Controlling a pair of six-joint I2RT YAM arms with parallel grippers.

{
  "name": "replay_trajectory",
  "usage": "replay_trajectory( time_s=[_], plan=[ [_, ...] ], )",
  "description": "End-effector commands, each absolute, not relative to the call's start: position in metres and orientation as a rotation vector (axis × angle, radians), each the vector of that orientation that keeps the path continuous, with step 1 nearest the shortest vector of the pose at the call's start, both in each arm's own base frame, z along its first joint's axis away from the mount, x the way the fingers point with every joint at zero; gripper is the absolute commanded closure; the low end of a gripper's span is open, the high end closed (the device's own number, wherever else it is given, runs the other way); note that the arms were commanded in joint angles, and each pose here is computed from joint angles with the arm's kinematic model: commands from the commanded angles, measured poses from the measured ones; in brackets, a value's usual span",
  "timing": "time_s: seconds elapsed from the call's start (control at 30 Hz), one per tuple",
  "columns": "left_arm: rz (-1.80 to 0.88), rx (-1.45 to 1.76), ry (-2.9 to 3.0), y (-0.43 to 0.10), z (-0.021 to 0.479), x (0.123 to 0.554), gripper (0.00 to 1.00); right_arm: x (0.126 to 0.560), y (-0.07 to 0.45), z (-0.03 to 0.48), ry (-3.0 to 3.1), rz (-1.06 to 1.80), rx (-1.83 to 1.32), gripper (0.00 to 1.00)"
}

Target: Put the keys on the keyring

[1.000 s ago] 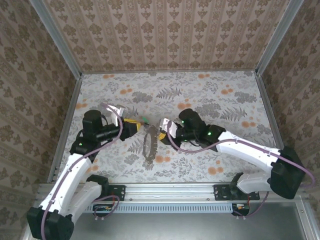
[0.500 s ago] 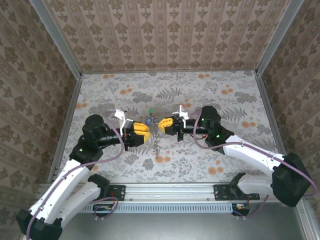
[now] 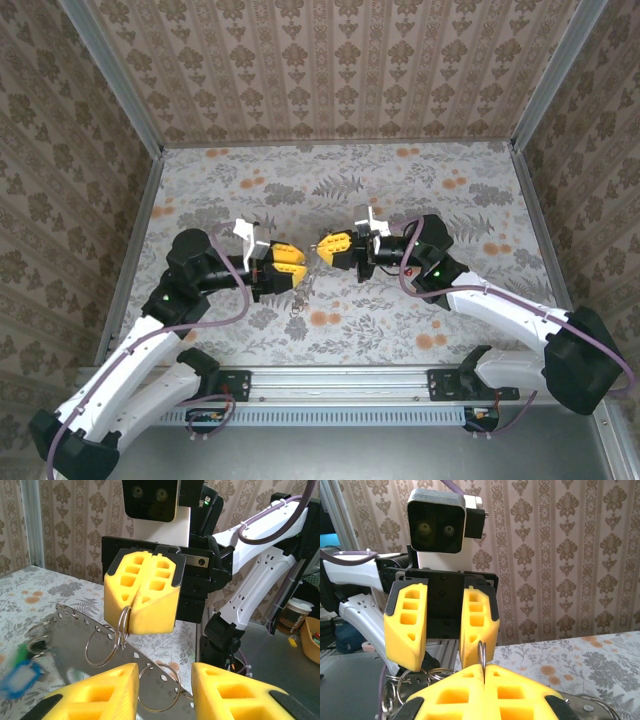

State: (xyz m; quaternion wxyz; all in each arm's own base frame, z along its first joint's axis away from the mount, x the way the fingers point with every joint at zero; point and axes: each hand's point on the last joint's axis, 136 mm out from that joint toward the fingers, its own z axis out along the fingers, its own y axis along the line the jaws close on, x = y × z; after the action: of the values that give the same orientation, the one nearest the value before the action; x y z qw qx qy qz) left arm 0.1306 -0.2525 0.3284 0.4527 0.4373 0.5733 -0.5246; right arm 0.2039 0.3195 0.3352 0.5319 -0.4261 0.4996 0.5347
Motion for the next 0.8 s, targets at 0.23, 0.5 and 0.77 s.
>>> replay_trajectory(
  time_s=[0.23,0.5,0.77],
  plan=[
    [-1.223,1.115,1.273,-0.254,0.359,0.130,0.67,0.181,0.314,0.355,1.076,1.325,-1.077,1.00],
    [-1.224,1.169,1.277,-0.264,0.355,0.128,0.67,0.178,0.315,0.357,1.061,1.330,-1.085,1.00],
    [-1.200,1.183,1.286,-0.269,0.351,0.131,0.74,0.174,0.315,0.357,1.053,1.331,-1.100,1.00]
  ],
)
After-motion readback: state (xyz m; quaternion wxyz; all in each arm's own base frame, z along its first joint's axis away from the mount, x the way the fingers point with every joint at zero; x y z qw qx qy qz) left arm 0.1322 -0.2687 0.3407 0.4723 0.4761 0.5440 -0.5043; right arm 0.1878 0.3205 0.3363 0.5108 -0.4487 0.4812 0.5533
